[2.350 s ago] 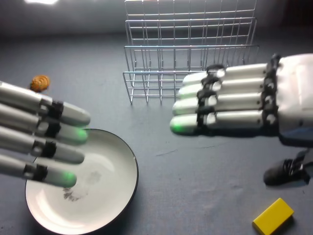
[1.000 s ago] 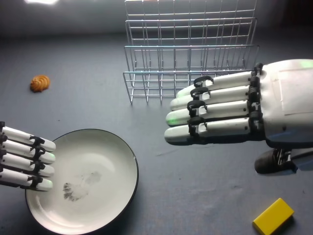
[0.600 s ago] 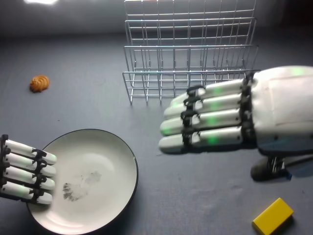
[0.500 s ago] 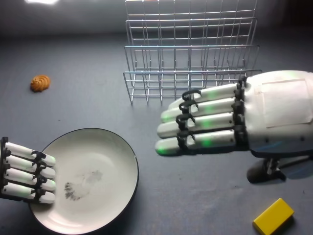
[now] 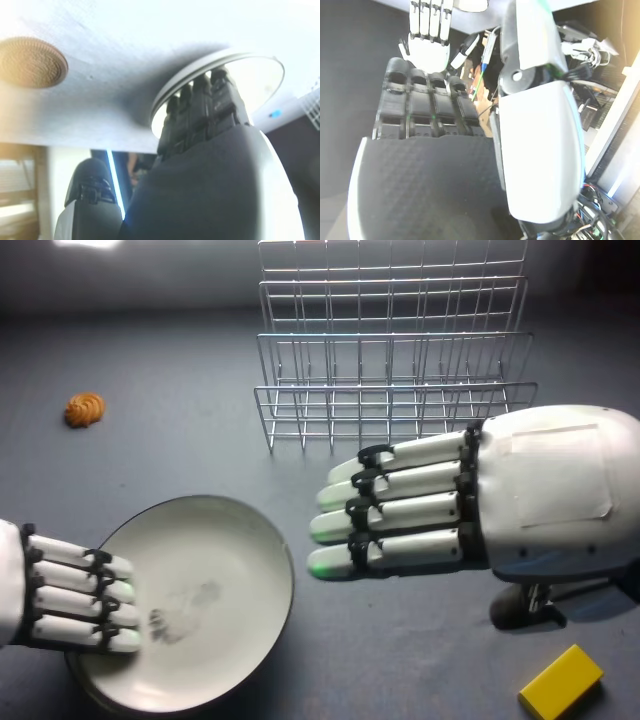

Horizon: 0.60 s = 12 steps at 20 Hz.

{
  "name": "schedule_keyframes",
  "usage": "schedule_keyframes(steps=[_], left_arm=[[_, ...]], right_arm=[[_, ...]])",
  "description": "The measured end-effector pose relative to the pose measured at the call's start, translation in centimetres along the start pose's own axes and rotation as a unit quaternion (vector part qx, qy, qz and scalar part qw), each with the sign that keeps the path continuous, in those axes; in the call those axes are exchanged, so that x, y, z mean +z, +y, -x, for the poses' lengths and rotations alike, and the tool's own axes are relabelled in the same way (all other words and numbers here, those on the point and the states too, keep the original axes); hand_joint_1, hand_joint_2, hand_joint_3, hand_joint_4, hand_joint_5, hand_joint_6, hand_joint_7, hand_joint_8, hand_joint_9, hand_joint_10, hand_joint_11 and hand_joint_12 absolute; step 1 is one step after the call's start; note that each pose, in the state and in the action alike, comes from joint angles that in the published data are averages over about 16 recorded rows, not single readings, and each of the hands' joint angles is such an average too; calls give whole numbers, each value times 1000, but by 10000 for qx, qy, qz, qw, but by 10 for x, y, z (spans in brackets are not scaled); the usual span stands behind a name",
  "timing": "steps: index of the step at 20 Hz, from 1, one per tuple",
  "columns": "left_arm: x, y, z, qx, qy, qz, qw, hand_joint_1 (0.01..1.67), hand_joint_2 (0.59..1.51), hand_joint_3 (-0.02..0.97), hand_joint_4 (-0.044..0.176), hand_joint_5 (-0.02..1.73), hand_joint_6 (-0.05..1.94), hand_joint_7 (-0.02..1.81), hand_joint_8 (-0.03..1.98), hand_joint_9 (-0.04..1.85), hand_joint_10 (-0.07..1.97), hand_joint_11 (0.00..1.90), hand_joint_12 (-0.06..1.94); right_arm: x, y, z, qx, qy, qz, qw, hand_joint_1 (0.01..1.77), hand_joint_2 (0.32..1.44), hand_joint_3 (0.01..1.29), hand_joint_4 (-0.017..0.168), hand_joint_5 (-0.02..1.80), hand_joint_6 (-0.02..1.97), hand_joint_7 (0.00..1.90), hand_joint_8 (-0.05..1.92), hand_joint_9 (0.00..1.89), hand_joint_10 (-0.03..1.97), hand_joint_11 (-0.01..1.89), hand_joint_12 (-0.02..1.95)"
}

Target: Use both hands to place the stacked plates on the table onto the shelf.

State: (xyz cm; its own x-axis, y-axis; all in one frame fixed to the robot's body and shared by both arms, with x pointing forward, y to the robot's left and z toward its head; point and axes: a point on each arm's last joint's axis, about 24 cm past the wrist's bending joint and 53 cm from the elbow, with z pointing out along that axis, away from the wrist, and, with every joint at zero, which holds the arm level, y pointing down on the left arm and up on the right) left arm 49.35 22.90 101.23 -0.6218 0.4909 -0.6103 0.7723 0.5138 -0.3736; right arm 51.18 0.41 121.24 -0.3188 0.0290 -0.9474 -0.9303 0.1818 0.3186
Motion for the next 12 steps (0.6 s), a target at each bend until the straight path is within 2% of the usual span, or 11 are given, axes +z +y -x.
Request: schedule_keyframes(steps=[7, 12], left_arm=[[22, -22, 11, -346, -293, -87, 9989, 26, 1153, 1, -1, 95, -10, 63, -9, 59, 4, 21, 3], [32, -34, 18, -509, -434, -142, 9977, 26, 1151, 1, -1, 98, -9, 66, -7, 60, 4, 22, 3]], right_arm=[[27, -1, 6, -336, -182, -47, 9993, 1236, 963, 13, 4, 33, 23, 12, 12, 22, 4, 13, 259], [50, -10, 6, -510, -241, -202, 9982, 1241, 968, 13, 4, 50, 23, 17, 12, 23, 3, 13, 313]])
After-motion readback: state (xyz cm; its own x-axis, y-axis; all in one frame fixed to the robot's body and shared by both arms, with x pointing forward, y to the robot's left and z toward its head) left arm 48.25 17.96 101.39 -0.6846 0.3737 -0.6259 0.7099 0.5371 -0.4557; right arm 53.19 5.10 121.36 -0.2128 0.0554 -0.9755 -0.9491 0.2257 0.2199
